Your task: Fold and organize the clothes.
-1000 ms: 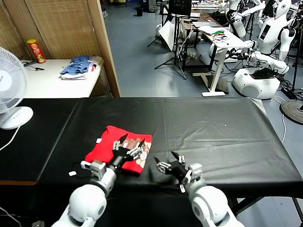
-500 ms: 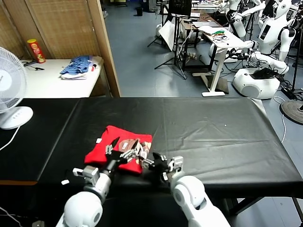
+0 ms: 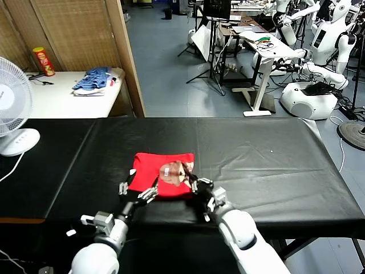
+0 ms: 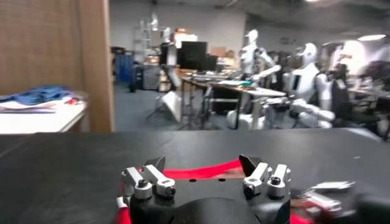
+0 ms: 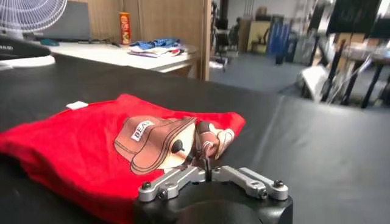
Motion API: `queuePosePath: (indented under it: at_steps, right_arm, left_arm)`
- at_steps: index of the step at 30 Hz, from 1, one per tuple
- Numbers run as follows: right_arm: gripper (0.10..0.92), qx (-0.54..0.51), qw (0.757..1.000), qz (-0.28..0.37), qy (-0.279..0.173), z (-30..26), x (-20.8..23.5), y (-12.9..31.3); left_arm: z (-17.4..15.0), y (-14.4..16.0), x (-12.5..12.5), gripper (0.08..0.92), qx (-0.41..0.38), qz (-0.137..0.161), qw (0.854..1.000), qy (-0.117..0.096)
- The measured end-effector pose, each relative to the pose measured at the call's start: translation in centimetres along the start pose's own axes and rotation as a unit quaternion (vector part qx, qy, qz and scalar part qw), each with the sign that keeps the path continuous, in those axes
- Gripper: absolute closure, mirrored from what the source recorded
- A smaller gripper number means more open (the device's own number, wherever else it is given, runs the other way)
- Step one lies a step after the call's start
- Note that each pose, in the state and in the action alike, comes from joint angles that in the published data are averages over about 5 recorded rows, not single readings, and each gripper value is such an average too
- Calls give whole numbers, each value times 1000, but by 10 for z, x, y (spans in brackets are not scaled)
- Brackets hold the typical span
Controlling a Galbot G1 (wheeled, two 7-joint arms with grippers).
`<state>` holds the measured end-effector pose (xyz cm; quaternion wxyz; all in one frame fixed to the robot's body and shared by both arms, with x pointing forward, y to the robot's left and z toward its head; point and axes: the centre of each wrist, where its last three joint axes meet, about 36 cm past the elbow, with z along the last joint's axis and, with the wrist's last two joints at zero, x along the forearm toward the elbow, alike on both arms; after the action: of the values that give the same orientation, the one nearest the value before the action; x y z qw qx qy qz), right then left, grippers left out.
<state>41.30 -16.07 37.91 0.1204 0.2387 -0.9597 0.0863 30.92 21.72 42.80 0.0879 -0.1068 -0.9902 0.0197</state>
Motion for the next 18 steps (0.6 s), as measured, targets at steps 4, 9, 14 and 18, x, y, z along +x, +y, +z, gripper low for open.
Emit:
queuePosePath:
  at_steps: [4,9,14,18]
  right_arm:
    - [573,28,999,8,-40,5,24,-12]
    - [287,36,995,33,-87,4,55,-16]
    - [227,23,992,70,-107,7,92,-12]
    - [224,4,989,114,-98,14,125,-7]
  left_arm:
    - [13,7,3,201,-5,-19,1000,-7]
    - [22,13,9,201,-7,-51,999,1]
    - [19,16,19,201,-10,-65,998,20]
    - [16,16,31,201,-10,-71,997,27]
